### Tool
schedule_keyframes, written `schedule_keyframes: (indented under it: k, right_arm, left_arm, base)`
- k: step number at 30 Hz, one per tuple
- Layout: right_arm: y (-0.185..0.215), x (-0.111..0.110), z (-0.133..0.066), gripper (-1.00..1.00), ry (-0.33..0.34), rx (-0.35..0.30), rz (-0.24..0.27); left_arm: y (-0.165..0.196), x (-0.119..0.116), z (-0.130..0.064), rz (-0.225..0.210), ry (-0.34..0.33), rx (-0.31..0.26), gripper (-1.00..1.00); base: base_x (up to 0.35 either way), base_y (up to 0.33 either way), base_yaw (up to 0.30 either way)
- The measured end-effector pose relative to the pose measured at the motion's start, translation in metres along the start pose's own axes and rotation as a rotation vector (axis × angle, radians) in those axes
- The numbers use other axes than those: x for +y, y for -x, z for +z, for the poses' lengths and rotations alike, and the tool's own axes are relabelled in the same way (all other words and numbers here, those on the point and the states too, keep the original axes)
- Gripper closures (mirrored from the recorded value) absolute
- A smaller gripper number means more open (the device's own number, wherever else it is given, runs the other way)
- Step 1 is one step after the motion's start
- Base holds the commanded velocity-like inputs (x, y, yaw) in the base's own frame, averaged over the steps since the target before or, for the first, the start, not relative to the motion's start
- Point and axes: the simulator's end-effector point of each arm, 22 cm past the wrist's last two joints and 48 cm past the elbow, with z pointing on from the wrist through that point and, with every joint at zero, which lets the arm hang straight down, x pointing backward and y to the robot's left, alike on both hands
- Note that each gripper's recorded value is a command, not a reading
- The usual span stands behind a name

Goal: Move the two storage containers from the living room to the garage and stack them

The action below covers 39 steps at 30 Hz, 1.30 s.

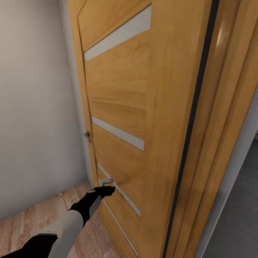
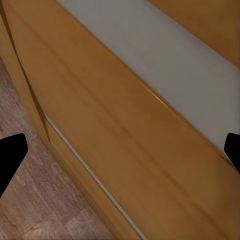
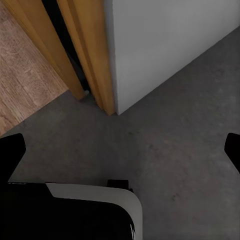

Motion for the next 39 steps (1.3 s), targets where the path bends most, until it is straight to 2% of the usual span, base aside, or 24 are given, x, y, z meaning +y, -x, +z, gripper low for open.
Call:
schedule_keyframes:
  k: [6, 13, 39]
  right_arm:
    - [0.000, 0.000, 0.000, -1.00, 0.000, 0.000, 0.000]
    - [0.001, 0.000, 0.000, -1.00, 0.000, -0.001, 0.000]
    - [0.001, 0.000, 0.000, -1.00, 0.000, -0.002, 0.000]
  left_arm:
    - [0.000, 0.002, 0.000, 0.000, 0.003, 0.000, -1.00]
    - [0.002, 0.025, -0.001, 0.007, 0.032, -0.002, -1.00]
    - [0.002, 0.025, -0.001, 0.008, 0.032, -0.002, -1.00]
  base:
    - [0.000, 0.000, -0.058]
    - [0.000, 0.000, -0.134]
    - [0.000, 0.000, -0.003]
